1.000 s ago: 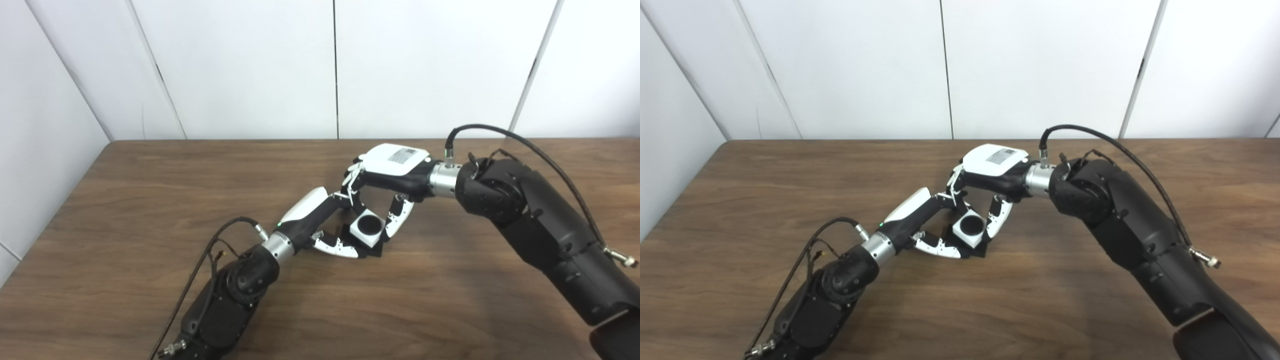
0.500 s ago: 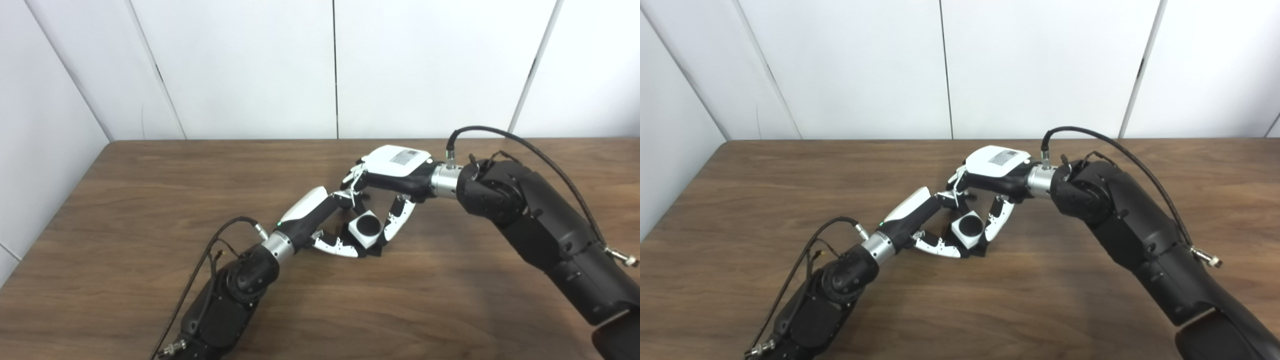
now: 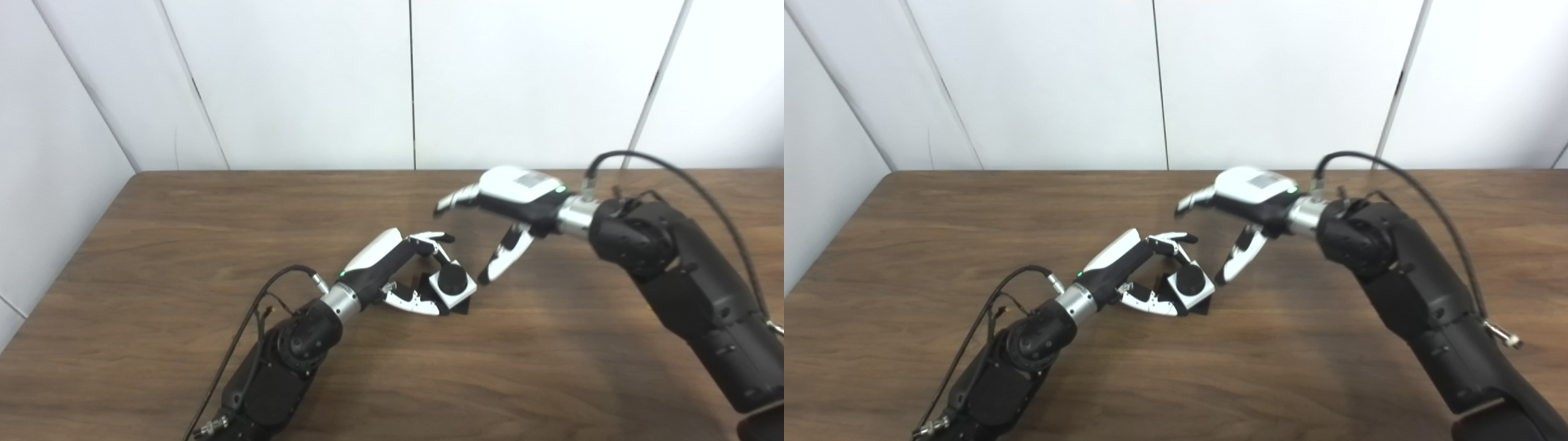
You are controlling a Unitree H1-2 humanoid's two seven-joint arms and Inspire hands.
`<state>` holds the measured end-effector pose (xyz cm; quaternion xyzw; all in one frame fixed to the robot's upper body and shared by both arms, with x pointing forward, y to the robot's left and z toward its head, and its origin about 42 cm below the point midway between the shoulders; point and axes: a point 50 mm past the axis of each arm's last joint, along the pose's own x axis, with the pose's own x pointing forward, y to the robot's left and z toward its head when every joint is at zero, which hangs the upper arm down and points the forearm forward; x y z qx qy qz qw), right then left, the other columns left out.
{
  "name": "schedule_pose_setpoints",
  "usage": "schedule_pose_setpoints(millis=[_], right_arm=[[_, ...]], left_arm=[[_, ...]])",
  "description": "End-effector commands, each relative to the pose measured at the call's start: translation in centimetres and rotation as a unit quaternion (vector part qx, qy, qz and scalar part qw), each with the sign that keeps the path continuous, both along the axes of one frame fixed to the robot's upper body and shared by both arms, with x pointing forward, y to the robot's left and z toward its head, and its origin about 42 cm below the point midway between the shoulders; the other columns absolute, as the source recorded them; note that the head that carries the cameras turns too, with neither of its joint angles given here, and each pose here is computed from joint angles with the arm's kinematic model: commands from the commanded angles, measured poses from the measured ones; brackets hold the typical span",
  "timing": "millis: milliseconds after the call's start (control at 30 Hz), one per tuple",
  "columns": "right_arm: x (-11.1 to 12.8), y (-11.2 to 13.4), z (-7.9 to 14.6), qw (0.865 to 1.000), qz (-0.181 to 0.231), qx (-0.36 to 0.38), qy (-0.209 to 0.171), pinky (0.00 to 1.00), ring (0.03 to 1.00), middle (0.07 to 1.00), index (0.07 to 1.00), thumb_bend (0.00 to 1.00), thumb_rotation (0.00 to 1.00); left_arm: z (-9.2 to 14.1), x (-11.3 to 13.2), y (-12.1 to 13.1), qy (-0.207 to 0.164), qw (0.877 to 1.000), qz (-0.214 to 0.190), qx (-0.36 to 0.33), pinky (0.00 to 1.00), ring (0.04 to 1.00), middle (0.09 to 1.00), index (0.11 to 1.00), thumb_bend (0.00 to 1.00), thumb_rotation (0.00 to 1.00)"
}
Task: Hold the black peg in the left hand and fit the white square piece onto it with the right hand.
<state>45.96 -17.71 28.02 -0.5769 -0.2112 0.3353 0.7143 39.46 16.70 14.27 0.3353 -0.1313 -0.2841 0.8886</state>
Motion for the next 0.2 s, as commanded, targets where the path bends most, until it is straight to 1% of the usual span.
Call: schedule_pose_setpoints(millis=[0,100,167], right_arm=[[0.1,-0.9,2.6,0.997,-0.027,0.067,-0.037,0.76,0.866,0.854,0.819,0.8,0.26],[-0.1,-2.4,2.3,0.99,-0.066,0.112,-0.054,0.72,0.854,0.852,0.814,0.77,0.26],[-0.3,-3.3,1.8,0.982,-0.099,0.151,-0.061,0.69,0.838,0.842,0.805,0.77,0.27]], left_arm=[[0.7,0.2,0.2,-0.004,1.0,-0.009,0.006,0.8,0.925,0.888,0.494,0.52,0.08],[0.7,0.1,0.3,-0.003,1.0,-0.008,0.007,0.81,0.925,0.887,0.494,0.52,0.08],[0.7,0.1,0.4,-0.002,1.0,-0.009,0.007,0.81,0.925,0.885,0.494,0.52,0.08]])
